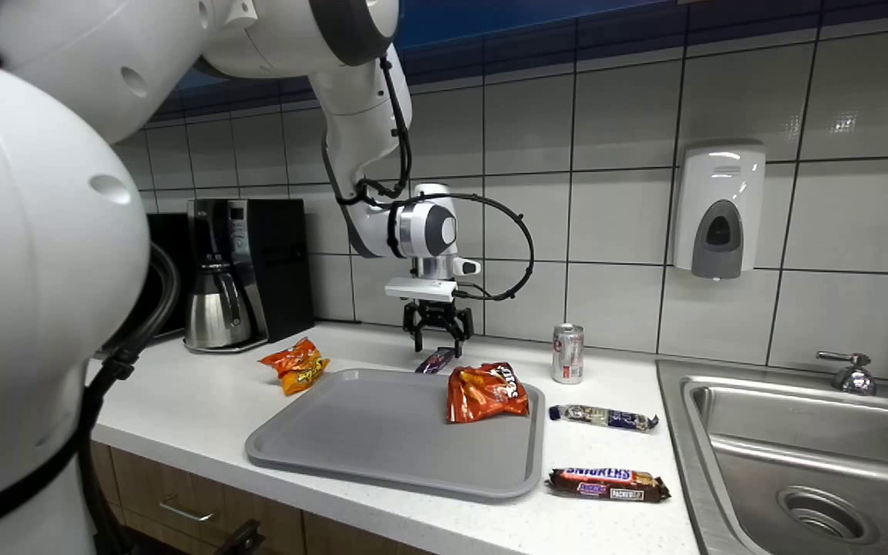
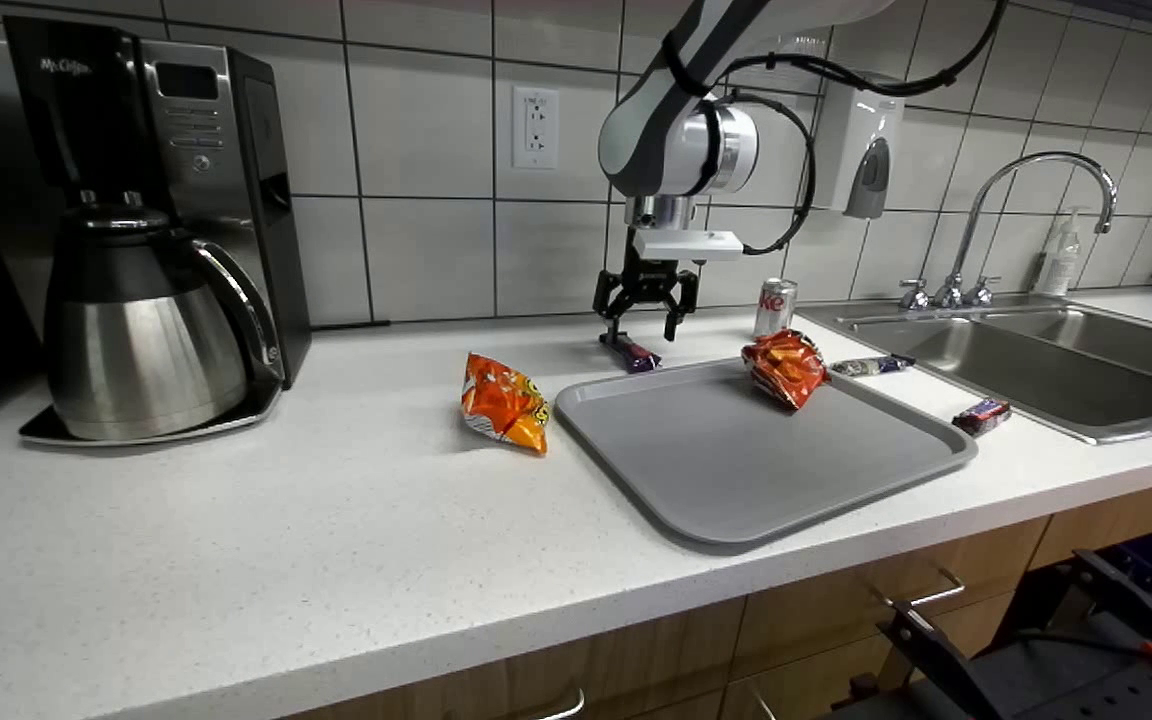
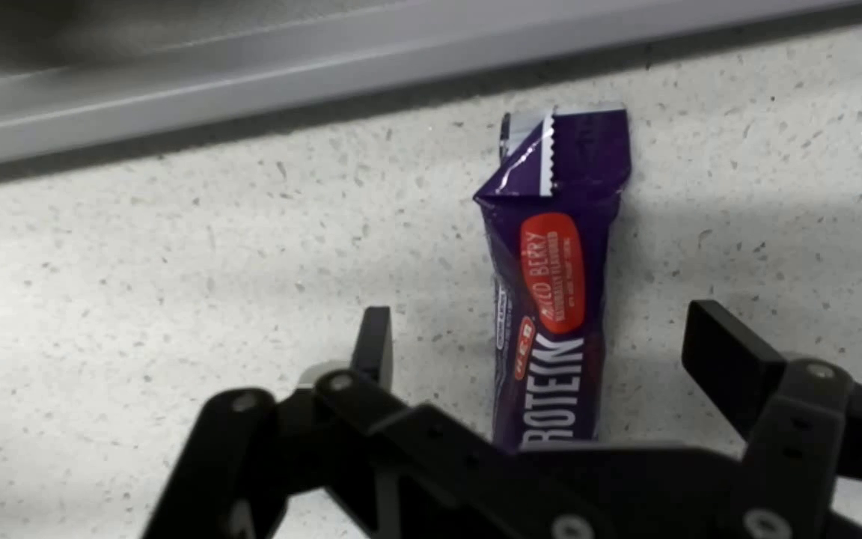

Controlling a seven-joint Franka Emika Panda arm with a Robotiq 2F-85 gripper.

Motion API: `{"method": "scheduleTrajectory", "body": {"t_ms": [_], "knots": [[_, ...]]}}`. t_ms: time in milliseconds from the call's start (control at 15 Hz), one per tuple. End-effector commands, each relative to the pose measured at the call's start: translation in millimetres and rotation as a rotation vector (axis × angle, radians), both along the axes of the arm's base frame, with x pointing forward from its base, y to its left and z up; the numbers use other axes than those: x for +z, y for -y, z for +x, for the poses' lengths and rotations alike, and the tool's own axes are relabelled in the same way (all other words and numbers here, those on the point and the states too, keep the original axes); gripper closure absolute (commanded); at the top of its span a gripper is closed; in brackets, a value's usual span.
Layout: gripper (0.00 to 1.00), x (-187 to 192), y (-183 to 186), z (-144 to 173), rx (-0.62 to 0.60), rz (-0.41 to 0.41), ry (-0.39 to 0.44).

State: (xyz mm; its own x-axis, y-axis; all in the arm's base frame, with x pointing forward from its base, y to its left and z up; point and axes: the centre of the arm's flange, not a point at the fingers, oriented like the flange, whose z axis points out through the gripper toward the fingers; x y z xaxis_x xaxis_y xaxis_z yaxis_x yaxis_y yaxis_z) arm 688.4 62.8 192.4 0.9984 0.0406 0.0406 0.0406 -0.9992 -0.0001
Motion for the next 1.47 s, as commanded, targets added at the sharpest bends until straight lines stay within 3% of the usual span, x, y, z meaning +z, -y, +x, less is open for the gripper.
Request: {"method": "scheduleTrajectory", "body": {"t_ms": [0,1400], "knots": [[0.00,0.0,0.0,0.0,0.000,0.000,0.000],[0.00,-17.7,-4.0,11.5,0.013,-0.010,-0.001]]}}
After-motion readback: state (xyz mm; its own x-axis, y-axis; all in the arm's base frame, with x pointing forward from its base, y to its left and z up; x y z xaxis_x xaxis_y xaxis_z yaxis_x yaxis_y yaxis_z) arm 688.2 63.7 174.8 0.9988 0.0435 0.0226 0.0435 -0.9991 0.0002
